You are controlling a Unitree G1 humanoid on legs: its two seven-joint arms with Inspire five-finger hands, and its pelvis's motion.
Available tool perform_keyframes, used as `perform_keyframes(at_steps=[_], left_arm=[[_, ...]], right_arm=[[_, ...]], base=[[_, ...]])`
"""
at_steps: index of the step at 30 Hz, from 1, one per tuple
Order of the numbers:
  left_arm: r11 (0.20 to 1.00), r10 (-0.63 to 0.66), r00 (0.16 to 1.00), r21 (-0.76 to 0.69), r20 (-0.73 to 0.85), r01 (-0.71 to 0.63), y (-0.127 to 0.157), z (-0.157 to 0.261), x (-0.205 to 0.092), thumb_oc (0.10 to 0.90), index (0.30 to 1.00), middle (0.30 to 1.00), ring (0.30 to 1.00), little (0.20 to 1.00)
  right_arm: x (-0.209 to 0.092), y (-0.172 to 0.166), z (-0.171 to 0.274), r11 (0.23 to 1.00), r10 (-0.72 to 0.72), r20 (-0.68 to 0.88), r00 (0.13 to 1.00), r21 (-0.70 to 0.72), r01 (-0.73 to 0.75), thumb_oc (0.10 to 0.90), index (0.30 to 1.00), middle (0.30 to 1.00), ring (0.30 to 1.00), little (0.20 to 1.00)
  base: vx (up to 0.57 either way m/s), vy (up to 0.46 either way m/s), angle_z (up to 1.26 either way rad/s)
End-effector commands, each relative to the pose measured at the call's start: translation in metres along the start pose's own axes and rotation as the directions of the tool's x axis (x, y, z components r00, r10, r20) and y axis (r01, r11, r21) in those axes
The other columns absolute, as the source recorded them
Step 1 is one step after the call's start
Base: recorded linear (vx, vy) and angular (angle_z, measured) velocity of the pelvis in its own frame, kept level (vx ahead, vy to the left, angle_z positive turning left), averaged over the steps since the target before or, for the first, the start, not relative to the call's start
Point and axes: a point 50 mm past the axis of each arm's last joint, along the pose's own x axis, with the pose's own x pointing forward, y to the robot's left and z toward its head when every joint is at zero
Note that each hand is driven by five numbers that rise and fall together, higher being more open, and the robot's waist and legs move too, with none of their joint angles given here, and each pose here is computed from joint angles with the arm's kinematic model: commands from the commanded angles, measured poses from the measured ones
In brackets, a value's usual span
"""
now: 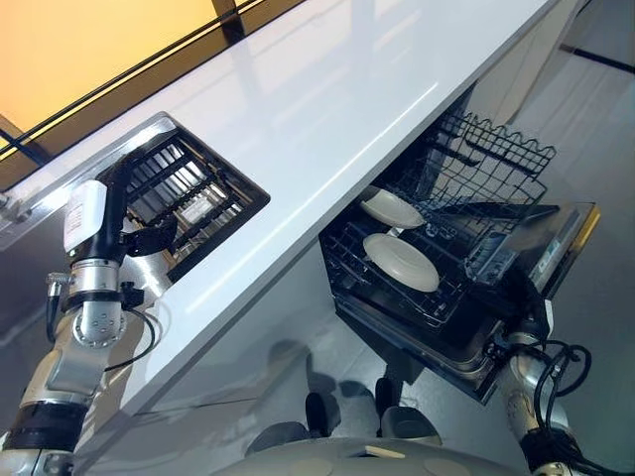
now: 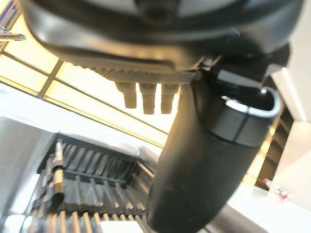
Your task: Pick up plates and place into dishwasher.
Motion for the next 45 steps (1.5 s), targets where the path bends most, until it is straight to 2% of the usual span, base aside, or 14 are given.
perform_keyframes(at_steps=[1, 9, 14, 18, 21, 24, 28, 31, 34, 36, 37, 40, 42, 45], left_arm=[[0.984, 0.179, 0.972, -0.013, 0.154, -0.179, 0.04, 0.03, 0.041, 0.8, 0.9, 0.9, 0.9, 0.9], [0.986, 0.167, 0.97, -0.016, 0.179, -0.166, 0.039, 0.036, 0.047, 0.8, 0.9, 0.9, 0.9, 0.9], [0.985, 0.17, 0.966, -0.017, 0.197, -0.17, 0.042, 0.039, 0.05, 0.8, 0.9, 0.9, 0.9, 0.9], [0.986, 0.167, 0.963, -0.021, 0.212, -0.166, 0.044, 0.04, 0.055, 0.8, 0.9, 0.9, 0.9, 0.9], [0.988, 0.156, 0.964, -0.024, 0.217, -0.154, 0.04, 0.041, 0.057, 0.8, 0.9, 0.9, 0.9, 0.9], [0.992, 0.127, 0.966, -0.033, 0.225, -0.123, 0.03, 0.044, 0.061, 0.8, 0.9, 0.9, 0.9, 0.9], [0.995, 0.091, 0.966, -0.049, 0.241, -0.081, 0.022, 0.047, 0.061, 0.8, 0.9, 0.9, 0.9, 0.9], [0.996, 0.071, 0.967, -0.061, 0.245, -0.058, 0.017, 0.048, 0.059, 0.8, 0.9, 0.9, 0.9, 0.9], [0.997, 0.059, 0.968, -0.069, 0.243, -0.043, 0.013, 0.048, 0.055, 0.8, 0.9, 0.9, 0.9, 0.9], [0.997, 0.052, 0.97, -0.067, 0.239, -0.037, 0.01, 0.047, 0.054, 0.8, 0.9, 0.9, 0.9, 0.9], [0.997, 0.053, 0.97, -0.072, 0.236, -0.036, 0.01, 0.046, 0.053, 0.8, 0.9, 0.9, 0.9, 0.9], [0.996, 0.063, 0.972, -0.078, 0.227, -0.047, 0.009, 0.044, 0.047, 0.8, 0.9, 0.9, 0.9, 0.9], [0.994, 0.082, 0.973, -0.082, 0.214, -0.066, 0.009, 0.04, 0.041, 0.8, 0.9, 0.9, 0.9, 0.9], [0.992, 0.11, 0.974, -0.08, 0.196, -0.096, 0.013, 0.034, 0.031, 0.8, 0.9, 0.9, 0.9, 0.9]], right_arm=[[0.024, 0.016, 0.061, 0.996, 0.057, 0.209, 0.976, 0.05, -0.069, 0.8, 0.9, 0.9, 0.9, 0.9], [0.04, 0.017, 0.07, 0.989, 0.149, 0.164, 0.975, -0.006, -0.15, 0.8, 0.9, 0.9, 0.9, 0.9], [0.042, 0.045, 0.106, 0.929, 0.362, 0.281, 0.889, -0.025, -0.37, 0.8, 0.9, 0.9, 0.9, 0.9], [0.03, 0.082, 0.142, 0.814, 0.531, 0.436, 0.727, -0.025, -0.58, 0.8, 0.9, 0.9, 0.9, 0.9], [0.02, 0.106, 0.163, 0.719, 0.578, 0.525, 0.625, 0.035, -0.695, 0.8, 0.9, 0.9, 0.9, 0.9], [0.005, 0.14, 0.18, 0.528, 0.636, 0.597, 0.489, 0.124, -0.84, 0.8, 0.9, 0.9, 0.9, 0.9], [-0.012, 0.17, 0.188, 0.321, 0.685, 0.628, 0.368, 0.193, -0.927, 0.8, 0.9, 0.9, 0.9, 0.9], [-0.02, 0.181, 0.186, 0.252, 0.695, 0.636, 0.334, 0.219, -0.943, 0.8, 0.9, 0.9, 0.9, 0.9], [-0.023, 0.183, 0.186, 0.313, 0.676, 0.641, 0.363, 0.197, -0.929, 0.8, 0.9, 0.9, 0.9, 0.9], [-0.02, 0.177, 0.183, 0.428, 0.635, 0.637, 0.436, 0.179, -0.886, 0.8, 0.9, 0.9, 0.9, 0.9], [-0.017, 0.171, 0.18, 0.516, 0.602, 0.621, 0.501, 0.176, -0.838, 0.8, 0.9, 0.9, 0.9, 0.9], [-0.006, 0.146, 0.169, 0.745, 0.464, 0.602, 0.649, 0.13, -0.654, 0.8, 0.9, 0.9, 0.9, 0.9], [-0.001, 0.119, 0.158, 0.886, 0.356, 0.603, 0.713, 0.024, -0.463, 0.8, 0.9, 0.9, 0.9, 0.9], [0.003, 0.074, 0.145, 0.973, 0.211, 0.613, 0.761, -0.061, -0.221, 0.8, 0.9, 0.9, 0.9, 0.9]], base=[[0.03, -0.036, 0.16], [0.05, -0.035, 0.13], [0.03, -0.042, 0.14], [0.02, -0.051, 0.17], [0.04, -0.029, 0.1], [0.06, 0.001, 0.13], [0.06, 0.017, 0.15], [0.06, 0.021, 0.14], [0.03, 0.023, 0.11], [0.01, 0.03, 0.05], [0.0, 0.032, -0.02], [-0.02, 0.039, -0.05], [-0.02, 0.052, -0.07], [-0.04, 0.041, -0.15]])
